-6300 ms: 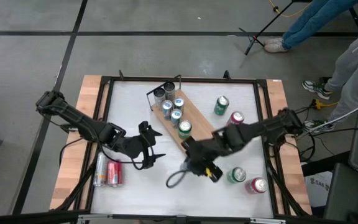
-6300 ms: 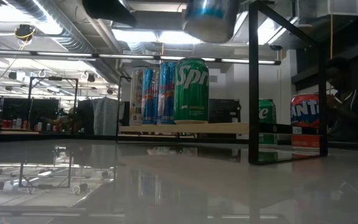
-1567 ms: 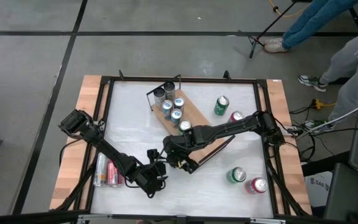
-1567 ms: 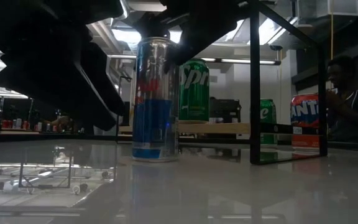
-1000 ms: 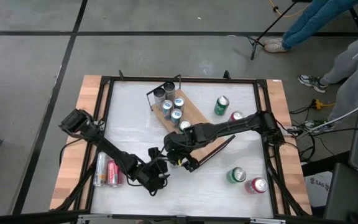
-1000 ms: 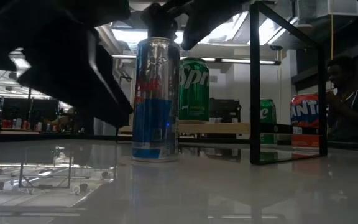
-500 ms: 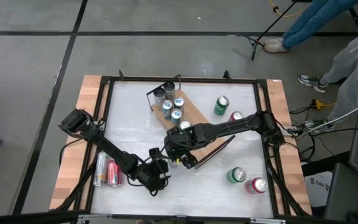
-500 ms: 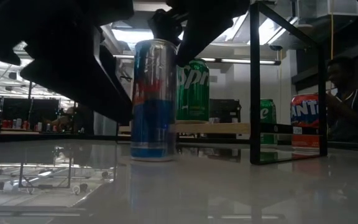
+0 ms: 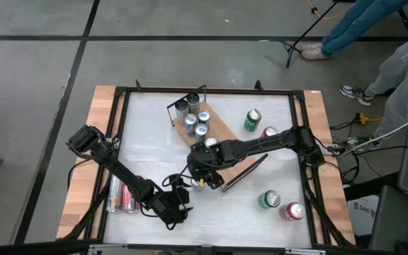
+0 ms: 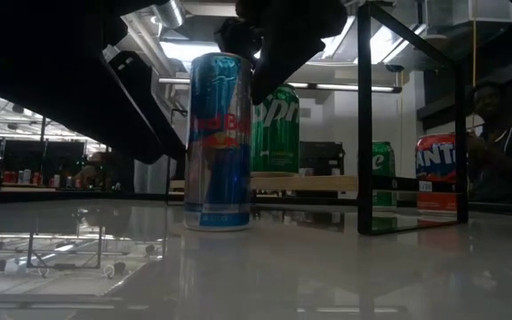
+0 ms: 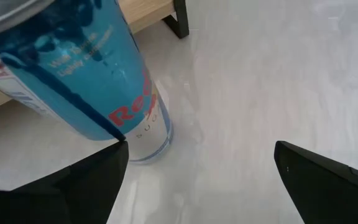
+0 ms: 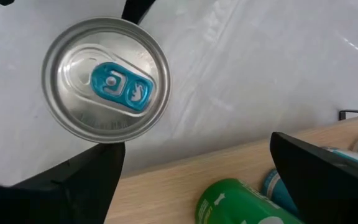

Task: Place canned beverage on shelf
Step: Put the blue soda can on the shelf aligned with the other blue soda

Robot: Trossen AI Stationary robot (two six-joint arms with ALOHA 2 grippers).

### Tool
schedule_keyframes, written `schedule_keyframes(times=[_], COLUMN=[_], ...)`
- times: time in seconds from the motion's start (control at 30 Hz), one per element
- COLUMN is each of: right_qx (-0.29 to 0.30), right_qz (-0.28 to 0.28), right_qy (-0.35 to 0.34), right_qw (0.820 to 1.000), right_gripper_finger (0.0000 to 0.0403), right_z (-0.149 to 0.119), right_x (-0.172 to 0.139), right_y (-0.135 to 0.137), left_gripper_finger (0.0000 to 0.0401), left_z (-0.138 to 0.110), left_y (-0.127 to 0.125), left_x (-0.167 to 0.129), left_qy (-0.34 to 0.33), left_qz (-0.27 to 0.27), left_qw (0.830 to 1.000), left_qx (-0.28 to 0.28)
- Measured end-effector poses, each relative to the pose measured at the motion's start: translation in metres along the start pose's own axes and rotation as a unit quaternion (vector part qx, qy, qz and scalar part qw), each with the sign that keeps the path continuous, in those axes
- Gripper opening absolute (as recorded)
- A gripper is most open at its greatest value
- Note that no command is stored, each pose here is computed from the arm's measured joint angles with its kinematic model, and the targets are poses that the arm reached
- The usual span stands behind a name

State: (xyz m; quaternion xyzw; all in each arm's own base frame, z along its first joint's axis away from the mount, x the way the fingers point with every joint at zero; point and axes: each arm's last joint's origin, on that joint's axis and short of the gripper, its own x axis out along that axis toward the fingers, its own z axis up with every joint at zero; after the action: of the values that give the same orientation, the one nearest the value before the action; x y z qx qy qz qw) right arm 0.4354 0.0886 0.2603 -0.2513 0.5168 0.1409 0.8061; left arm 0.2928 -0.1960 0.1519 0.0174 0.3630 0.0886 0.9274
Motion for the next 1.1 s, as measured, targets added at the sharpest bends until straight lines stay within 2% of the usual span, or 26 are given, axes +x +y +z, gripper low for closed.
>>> schedule_keyframes(times=[0.33, 0.63, 0.87, 0.97, 1.1], right_qx=[0.005, 0.066, 0.149, 0.162, 0.181], right_qz=[0.002, 0.013, 0.085, 0.111, 0.084], right_qy=[-0.002, 0.012, -0.031, -0.042, -0.044], right_qw=[1.0, 0.998, 0.985, 0.98, 0.979], right_gripper_finger=[0.039, 0.039, 0.039, 0.039, 0.039], right_z=[0.0, 0.002, 0.013, 0.016, 0.023], right_x=[-0.005, -0.038, -0.053, -0.054, -0.053], right_y=[0.0, -0.004, 0.002, 0.007, 0.016], left_gripper_finger=[0.0394, 0.0394, 0.0394, 0.0394, 0.0394], left_z=[0.0, -0.001, -0.001, -0.001, -0.001], left_y=[0.0, 0.0, 0.0, 0.0, 0.0], left_x=[0.0, 0.0, 0.0, 0.0, 0.0], left_qy=[0.005, 0.009, 0.011, 0.011, 0.011], left_qz=[-0.008, -0.009, -0.009, -0.009, -0.009], left_qw=[1.0, 1.0, 1.0, 1.0, 1.0], left_qx=[0.0, 0.002, 0.003, 0.003, 0.003])
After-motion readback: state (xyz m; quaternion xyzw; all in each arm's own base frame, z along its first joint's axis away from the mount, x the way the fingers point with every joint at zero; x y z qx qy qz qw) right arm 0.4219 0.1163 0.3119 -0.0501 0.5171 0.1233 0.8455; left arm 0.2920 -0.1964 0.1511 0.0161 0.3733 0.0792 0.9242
